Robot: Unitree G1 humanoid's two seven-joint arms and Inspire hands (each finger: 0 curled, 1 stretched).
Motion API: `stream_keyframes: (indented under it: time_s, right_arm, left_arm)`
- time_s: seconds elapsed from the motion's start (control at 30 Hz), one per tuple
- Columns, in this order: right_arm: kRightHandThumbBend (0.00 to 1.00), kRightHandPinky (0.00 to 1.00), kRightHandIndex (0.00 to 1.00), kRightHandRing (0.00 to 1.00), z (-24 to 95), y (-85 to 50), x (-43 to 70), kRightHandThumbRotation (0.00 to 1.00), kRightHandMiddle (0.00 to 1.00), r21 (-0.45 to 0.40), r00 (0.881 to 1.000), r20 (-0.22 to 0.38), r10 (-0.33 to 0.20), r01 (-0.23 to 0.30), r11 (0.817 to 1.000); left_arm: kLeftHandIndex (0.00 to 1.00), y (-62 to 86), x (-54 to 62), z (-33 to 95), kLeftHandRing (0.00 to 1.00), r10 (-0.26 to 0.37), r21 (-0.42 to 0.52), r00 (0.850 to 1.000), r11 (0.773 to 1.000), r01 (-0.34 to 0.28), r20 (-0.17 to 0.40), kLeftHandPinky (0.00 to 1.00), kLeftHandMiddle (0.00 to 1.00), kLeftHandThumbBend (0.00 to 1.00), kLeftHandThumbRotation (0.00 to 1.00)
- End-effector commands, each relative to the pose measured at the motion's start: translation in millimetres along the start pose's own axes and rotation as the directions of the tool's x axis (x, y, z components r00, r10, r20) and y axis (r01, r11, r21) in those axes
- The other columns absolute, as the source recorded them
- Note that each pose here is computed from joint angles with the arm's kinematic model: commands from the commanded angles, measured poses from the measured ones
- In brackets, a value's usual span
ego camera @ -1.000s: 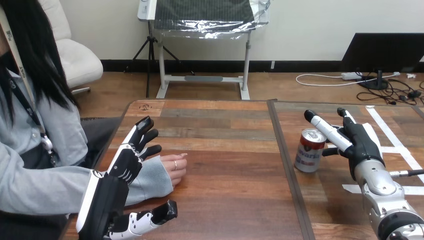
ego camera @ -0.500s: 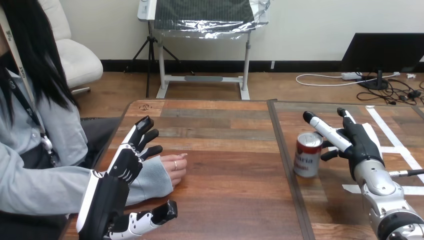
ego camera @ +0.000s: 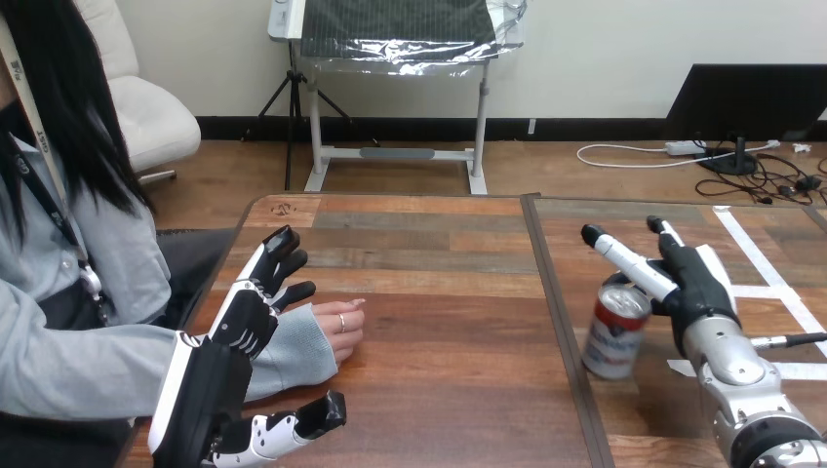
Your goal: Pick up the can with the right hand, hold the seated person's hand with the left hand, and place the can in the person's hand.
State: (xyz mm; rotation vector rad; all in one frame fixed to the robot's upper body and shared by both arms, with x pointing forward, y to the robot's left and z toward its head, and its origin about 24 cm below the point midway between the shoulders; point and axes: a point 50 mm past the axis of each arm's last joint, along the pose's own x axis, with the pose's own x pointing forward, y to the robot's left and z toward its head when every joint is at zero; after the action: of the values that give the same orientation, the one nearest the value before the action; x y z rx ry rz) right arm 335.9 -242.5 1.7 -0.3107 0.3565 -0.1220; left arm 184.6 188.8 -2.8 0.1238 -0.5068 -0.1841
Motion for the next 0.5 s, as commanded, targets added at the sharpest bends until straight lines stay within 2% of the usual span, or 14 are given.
stream_keyframes:
  time_s: [0.0,0.07,0.17,0.33,0.47]
  right_arm:
    - [1.00,0.27,1.00,0.41,14.3,3.9,2.7,0.62,0.42,-0.021,0.997,0.072,0.011,-0.010,1.000]
    - [1.00,0.32,1.00,0.47,13.8,5.0,2.4,0.63,0.47,-0.019,0.997,0.073,0.016,-0.015,1.000]
    - [1.00,0.33,1.00,0.46,12.9,6.5,1.9,0.63,0.47,-0.025,0.997,0.075,0.018,-0.016,1.000]
    - [1.00,0.20,1.00,0.26,10.0,8.8,0.8,0.64,0.31,-0.046,0.997,0.075,0.016,-0.012,0.999]
    - [1.00,0.16,1.00,0.19,8.6,10.8,0.1,0.64,0.25,-0.048,0.997,0.077,0.021,-0.018,0.999]
  left_arm:
    - [0.93,1.5,15.1,7.7,0.91,-0.002,0.017,0.996,1.000,0.001,0.089,0.82,0.94,1.00,0.56]
    - [0.93,1.1,15.2,7.6,0.91,-0.002,0.013,0.996,1.000,0.001,0.089,0.82,0.94,1.00,0.56]
    - [0.93,0.7,15.3,7.6,0.91,-0.004,0.010,0.996,1.000,0.004,0.089,0.82,0.94,1.00,0.56]
    - [0.93,0.4,15.0,7.3,0.92,-0.004,0.012,0.996,1.000,0.003,0.085,0.83,0.94,1.00,0.56]
    - [0.93,0.4,15.1,7.5,0.92,-0.005,0.013,0.996,1.000,0.004,0.087,0.83,0.94,1.00,0.56]
